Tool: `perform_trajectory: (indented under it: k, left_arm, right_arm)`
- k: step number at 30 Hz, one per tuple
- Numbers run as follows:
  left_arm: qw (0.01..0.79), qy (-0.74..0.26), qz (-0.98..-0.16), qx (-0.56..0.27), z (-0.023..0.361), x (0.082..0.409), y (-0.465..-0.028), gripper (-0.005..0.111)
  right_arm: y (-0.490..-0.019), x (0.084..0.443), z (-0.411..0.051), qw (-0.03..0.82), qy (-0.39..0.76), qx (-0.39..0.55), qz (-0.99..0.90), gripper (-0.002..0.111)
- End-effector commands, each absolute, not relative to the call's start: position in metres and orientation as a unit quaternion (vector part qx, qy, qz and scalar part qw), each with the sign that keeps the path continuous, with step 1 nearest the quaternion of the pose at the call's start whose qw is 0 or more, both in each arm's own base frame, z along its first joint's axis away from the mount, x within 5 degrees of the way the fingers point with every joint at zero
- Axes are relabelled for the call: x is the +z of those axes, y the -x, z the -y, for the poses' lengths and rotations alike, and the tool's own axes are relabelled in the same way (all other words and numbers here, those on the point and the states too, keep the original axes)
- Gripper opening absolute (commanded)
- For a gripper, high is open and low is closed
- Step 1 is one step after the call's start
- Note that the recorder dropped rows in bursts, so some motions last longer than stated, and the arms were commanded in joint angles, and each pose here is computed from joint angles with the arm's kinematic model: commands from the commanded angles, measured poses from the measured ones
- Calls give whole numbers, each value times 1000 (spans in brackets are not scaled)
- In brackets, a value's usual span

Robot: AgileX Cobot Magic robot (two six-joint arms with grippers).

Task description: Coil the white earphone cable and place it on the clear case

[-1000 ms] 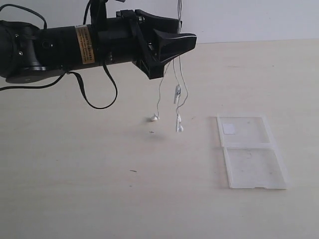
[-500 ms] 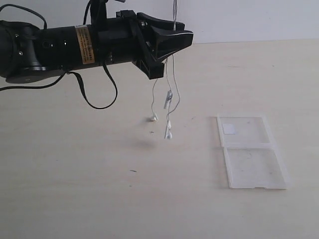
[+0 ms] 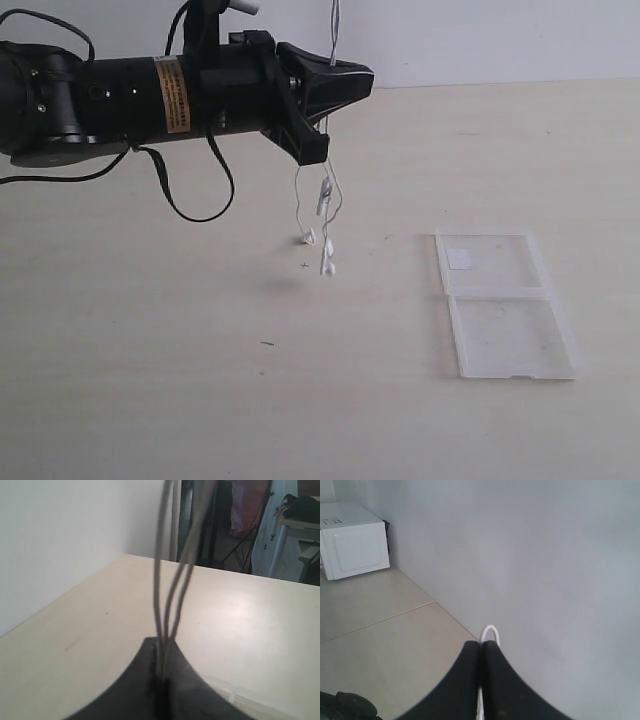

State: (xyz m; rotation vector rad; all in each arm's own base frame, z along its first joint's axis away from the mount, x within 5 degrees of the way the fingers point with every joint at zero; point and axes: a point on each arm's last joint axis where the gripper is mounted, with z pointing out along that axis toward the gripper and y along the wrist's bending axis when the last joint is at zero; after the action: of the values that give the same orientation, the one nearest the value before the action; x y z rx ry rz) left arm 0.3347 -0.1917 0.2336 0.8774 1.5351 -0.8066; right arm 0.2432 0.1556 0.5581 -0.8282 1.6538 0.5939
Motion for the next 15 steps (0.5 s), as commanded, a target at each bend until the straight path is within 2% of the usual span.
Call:
perform_trajectory:
  k: [1, 15]
  left_arm:
    - [556, -382, -654, -343, 194, 233, -334, 0]
    - [541, -376, -663, -356, 187, 247, -328, 0]
  right_arm:
    - [-241, 561, -154, 570, 355, 247, -699, 0]
    - [-244, 561, -124, 583, 283, 106, -754, 0]
